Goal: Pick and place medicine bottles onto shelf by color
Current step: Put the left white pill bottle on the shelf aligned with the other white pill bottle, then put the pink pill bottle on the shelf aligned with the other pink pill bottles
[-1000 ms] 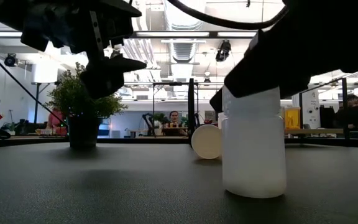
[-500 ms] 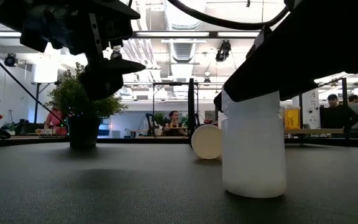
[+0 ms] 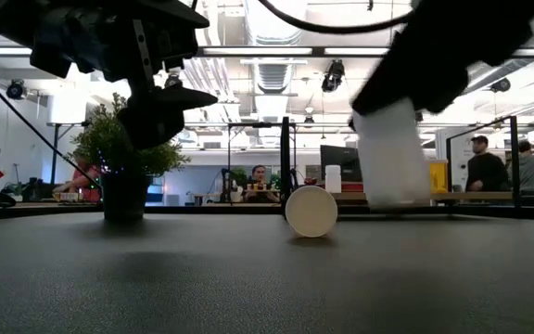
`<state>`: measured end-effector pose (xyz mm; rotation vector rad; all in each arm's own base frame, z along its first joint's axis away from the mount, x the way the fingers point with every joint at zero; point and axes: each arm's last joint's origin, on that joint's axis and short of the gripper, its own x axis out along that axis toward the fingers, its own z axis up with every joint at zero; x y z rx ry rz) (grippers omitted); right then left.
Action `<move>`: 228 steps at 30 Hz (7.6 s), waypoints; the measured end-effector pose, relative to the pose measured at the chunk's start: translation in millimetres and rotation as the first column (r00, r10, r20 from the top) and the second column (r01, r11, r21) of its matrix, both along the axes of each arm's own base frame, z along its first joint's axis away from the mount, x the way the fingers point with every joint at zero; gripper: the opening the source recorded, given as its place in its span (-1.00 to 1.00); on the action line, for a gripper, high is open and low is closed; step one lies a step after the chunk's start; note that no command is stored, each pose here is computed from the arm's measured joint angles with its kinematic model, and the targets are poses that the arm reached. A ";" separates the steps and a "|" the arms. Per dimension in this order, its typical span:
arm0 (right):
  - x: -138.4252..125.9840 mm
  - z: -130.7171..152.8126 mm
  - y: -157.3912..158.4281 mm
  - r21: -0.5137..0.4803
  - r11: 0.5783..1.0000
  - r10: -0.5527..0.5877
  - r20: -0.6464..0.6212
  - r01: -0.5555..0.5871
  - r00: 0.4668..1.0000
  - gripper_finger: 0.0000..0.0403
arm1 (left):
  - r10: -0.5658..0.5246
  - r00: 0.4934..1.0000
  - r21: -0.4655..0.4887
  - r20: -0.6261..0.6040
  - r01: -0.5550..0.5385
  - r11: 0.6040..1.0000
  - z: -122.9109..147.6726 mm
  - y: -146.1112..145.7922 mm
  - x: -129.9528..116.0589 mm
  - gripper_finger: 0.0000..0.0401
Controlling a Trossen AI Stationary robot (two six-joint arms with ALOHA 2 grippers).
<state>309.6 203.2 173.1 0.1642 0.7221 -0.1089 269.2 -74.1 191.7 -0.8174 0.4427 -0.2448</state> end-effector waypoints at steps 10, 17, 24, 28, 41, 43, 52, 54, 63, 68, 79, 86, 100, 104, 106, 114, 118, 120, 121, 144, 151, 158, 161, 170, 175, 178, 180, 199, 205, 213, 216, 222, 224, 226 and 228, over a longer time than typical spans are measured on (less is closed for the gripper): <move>-24.4 43.1 -76.6 -0.013 0.797 -0.601 0.067 0.603 0.796 -0.30 | 0.006 1.000 0.002 0.002 -0.006 1.000 0.3 1.7 0.7 0.36; -19.8 41.8 -120.3 0.061 0.563 -0.822 0.141 0.824 0.552 -0.32 | 0.031 0.999 0.069 0.041 -0.033 0.997 2.0 14.7 4.6 0.36; -8.9 37.0 -170.6 0.003 0.438 -0.891 0.134 0.899 0.434 -0.32 | 0.156 0.986 0.064 0.054 -0.160 0.985 6.3 49.4 12.0 0.36; -8.1 39.6 -193.6 -0.036 0.403 -0.906 0.128 0.914 0.404 -0.32 | 0.242 0.968 0.060 0.067 -0.246 0.968 10.3 73.9 15.2 0.36; -12.2 35.3 -259.6 -0.111 0.275 -0.956 0.070 0.955 0.284 -0.32 | 0.460 0.883 0.047 0.095 -0.465 0.884 19.5 141.9 11.1 0.36; -13.1 35.5 -267.2 -0.110 0.255 -0.962 0.072 0.961 0.263 -0.32 | 0.473 0.876 0.047 0.096 -0.479 0.877 19.8 146.4 10.1 0.36; -7.7 38.7 -295.9 -0.027 0.235 -0.966 0.102 0.972 0.237 -0.32 | 0.441 0.891 0.079 0.110 -0.450 0.890 19.8 153.9 7.7 0.36; -8.6 39.3 -303.1 -0.011 0.213 -0.971 0.109 0.977 0.213 -0.32 | 0.425 0.899 0.076 0.110 -0.434 0.898 19.8 155.7 7.0 0.36; -2.1 24.9 -314.6 0.018 0.198 -0.978 0.077 0.980 0.196 -0.32 | 0.395 0.912 0.054 0.110 -0.403 0.914 20.2 170.3 1.5 0.36; 4.5 10.7 -316.7 -0.013 0.195 -0.979 0.056 0.981 0.195 -0.32 | 0.384 0.917 0.046 0.109 -0.391 0.919 20.3 175.5 -0.8 0.36; 9.1 9.8 -323.2 -0.030 0.196 -0.978 0.063 0.980 0.197 -0.32 | 0.378 0.919 0.042 0.109 -0.384 0.922 20.4 177.4 -1.7 0.36; 10.3 4.3 -324.9 -0.043 0.190 -0.979 0.064 0.981 0.192 -0.24 | 0.375 0.921 0.041 0.109 -0.381 0.924 20.5 177.3 -1.6 0.36; 14.5 6.4 -329.4 -0.044 0.229 -0.969 0.085 0.972 0.232 -0.19 | 0.374 0.921 0.039 0.109 -0.380 0.924 20.6 177.2 -1.5 0.36; 13.8 6.1 -330.7 -0.055 0.232 -0.968 0.084 0.971 0.236 -0.15 | 0.374 0.921 0.039 0.109 -0.380 0.924 20.6 177.2 -1.5 0.36; 13.5 6.1 -331.4 -0.072 0.240 -0.966 0.084 0.968 0.245 -0.12 | 0.374 0.921 0.039 0.109 -0.380 0.924 20.6 177.2 -1.5 0.36; 17.2 14.1 -335.0 -0.110 0.271 -0.955 0.090 0.956 0.281 0.00 | 0.374 0.921 0.039 0.109 -0.380 0.924 20.6 177.2 -1.5 0.36; 21.4 28.0 -336.2 -0.155 0.303 -0.945 0.083 0.940 0.318 0.06 | 0.371 0.922 0.037 0.109 -0.377 0.925 20.6 177.1 -1.5 0.36; 21.8 39.4 -336.3 -0.184 0.309 -0.943 0.065 0.933 0.325 0.07 | 0.360 0.927 0.034 0.108 -0.365 0.930 20.6 176.8 -1.5 0.36; 21.6 45.4 -336.3 -0.201 0.309 -0.944 0.055 0.929 0.326 0.08 | 0.356 0.928 0.033 0.109 -0.361 0.932 20.7 176.6 -1.5 0.36; -14.3 170.6 -223.5 -0.094 0.630 -0.771 -0.192 0.771 0.607 -0.06 | 0.314 0.943 0.026 0.110 -0.319 0.947 20.8 175.1 -1.5 0.36; -32.1 172.1 -161.0 0.086 0.644 -0.694 -0.352 0.760 0.628 -0.06 | 0.235 0.965 0.007 0.112 -0.237 0.971 21.0 172.4 -1.6 0.36; -62.9 162.4 -110.0 0.064 0.575 -0.623 -0.612 0.815 0.488 -0.06 | 0.193 0.975 -0.024 0.107 -0.191 0.981 21.2 171.0 -1.8 0.36; -75.8 158.1 -94.8 0.019 0.548 -0.639 -0.635 0.836 0.434 -0.06 | 0.214 0.974 -0.096 0.075 -0.206 0.974 21.2 171.0 -1.8 0.36; -92.6 142.3 -44.9 0.045 0.476 -0.663 -0.638 0.878 0.392 -0.06 | 0.236 0.971 -0.186 0.033 -0.226 0.956 21.2 170.7 -1.7 0.36; -101.0 128.9 -12.8 0.034 0.459 -0.646 -0.674 0.888 0.360 -0.06 | 0.237 0.971 -0.191 0.031 -0.227 0.955 21.2 170.7 -1.7 0.36; -102.5 119.0 8.6 0.060 0.563 -0.582 -0.680 0.824 0.447 -0.06 | 0.236 0.971 -0.187 0.033 -0.226 0.956 21.2 170.7 -1.7 0.36; -100.9 111.7 24.8 0.106 0.663 -0.497 -0.678 0.741 0.542 -0.06 | 0.231 0.972 -0.166 0.042 -0.221 0.961 21.1 170.7 -1.7 0.36; -74.6 50.2 79.4 0.105 0.973 0.226 -0.643 -0.207 0.732 -0.06 | 0.080 0.995 -0.173 0.059 -0.068 0.983 21.6 160.9 -0.5 0.36; -75.7 33.1 78.5 0.074 0.934 0.303 -0.682 -0.349 0.666 -0.06 | 0.049 0.997 -0.173 0.058 -0.039 0.984 21.6 152.4 2.1 0.36; -86.0 6.8 66.1 0.026 0.922 0.275 -0.746 -0.385 0.607 -0.06 | 0.040 0.998 -0.190 0.046 -0.031 0.981 21.5 141.3 5.6 0.36; -88.8 0.4 62.6 0.012 0.922 0.260 -0.759 -0.387 0.596 -0.06 | 0.049 0.998 -0.186 0.044 -0.040 0.982 21.4 138.3 6.7 0.36; -92.8 -14.7 57.9 0.011 0.922 0.259 -0.762 -0.388 0.593 -0.06 | 0.079 0.996 -0.177 0.041 -0.070 0.982 21.2 134.1 8.4 0.36; -93.2 -18.2 57.3 0.014 0.925 0.258 -0.757 -0.380 0.601 -0.06 | 0.081 0.996 -0.176 0.041 -0.073 0.982 21.2 133.8 8.6 0.36; -93.8 -21.3 55.5 0.011 0.933 0.243 -0.759 -0.360 0.605 -0.06 | 0.088 0.995 -0.175 0.040 -0.080 0.981 21.2 134.0 8.6 0.36; -93.7 -23.7 53.1 0.007 0.938 0.229 -0.763 -0.346 0.605 -0.09 | 0.110 0.993 -0.170 0.040 -0.102 0.980 21.1 134.7 8.8 0.36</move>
